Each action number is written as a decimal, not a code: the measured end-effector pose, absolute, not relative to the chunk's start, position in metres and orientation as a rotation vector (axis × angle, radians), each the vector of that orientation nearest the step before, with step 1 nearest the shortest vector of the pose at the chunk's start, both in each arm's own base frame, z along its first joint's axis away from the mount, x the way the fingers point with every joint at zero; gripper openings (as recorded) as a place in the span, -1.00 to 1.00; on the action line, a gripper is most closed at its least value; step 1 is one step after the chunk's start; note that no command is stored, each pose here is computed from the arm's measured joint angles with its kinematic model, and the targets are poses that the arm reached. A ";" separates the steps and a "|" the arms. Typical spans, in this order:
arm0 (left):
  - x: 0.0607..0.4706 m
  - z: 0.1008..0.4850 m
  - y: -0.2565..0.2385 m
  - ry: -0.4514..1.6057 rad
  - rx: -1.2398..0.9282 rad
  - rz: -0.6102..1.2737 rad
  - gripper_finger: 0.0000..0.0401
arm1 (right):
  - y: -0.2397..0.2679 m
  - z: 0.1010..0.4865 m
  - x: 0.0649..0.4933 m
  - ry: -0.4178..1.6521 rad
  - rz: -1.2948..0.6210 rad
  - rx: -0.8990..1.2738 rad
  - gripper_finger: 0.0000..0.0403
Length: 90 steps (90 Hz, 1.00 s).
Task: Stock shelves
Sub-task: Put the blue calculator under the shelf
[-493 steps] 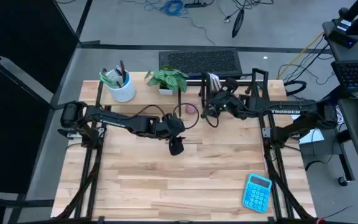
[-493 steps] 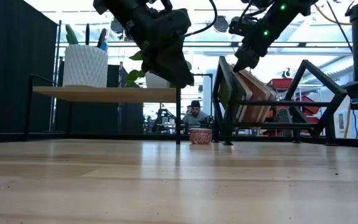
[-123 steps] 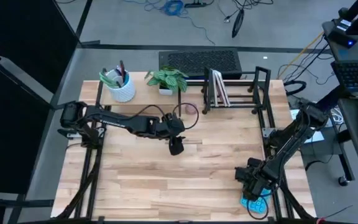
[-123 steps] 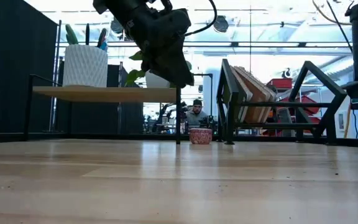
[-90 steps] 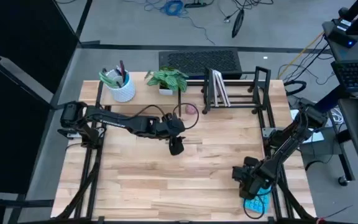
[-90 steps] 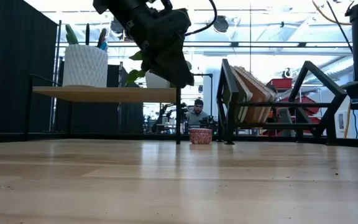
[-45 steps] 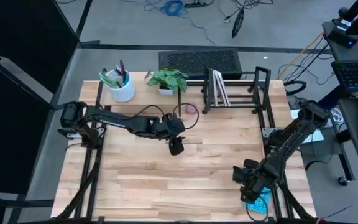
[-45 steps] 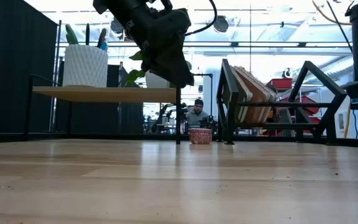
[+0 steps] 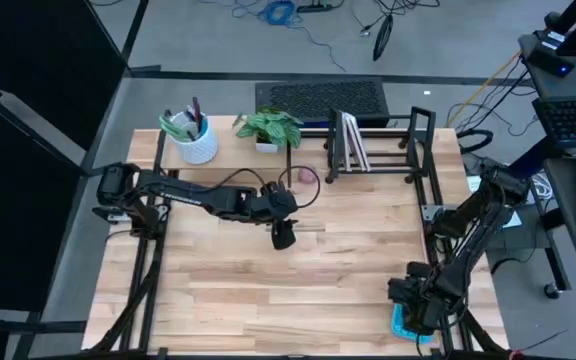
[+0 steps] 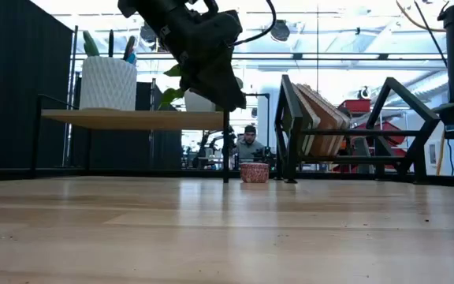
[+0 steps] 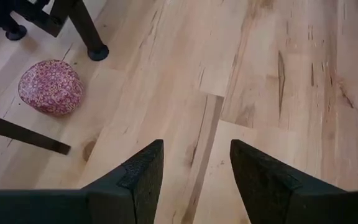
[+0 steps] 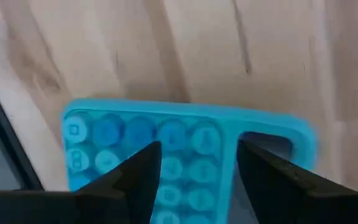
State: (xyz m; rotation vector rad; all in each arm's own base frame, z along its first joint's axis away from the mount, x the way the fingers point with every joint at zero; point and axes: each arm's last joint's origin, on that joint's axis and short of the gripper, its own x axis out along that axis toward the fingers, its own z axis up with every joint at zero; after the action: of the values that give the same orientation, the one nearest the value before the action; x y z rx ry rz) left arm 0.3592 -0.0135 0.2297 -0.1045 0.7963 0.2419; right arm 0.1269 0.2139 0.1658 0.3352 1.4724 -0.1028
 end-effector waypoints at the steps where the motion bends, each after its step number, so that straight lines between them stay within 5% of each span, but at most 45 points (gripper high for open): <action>1: 0.359 0.230 -0.014 0.796 -0.104 0.242 -0.14 | 0.214 0.165 0.127 1.473 -0.102 0.333 -0.04; 90: 0.359 0.230 -0.014 0.796 -0.104 0.242 -0.14 | 0.171 0.162 0.206 1.175 -0.151 0.257 -0.04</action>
State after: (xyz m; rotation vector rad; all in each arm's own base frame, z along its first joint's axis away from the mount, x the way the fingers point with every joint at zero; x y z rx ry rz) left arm 0.3592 -0.0135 0.2297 -0.1040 0.7963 0.2420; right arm 0.2059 0.1708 0.1621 0.2571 1.1751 -0.1510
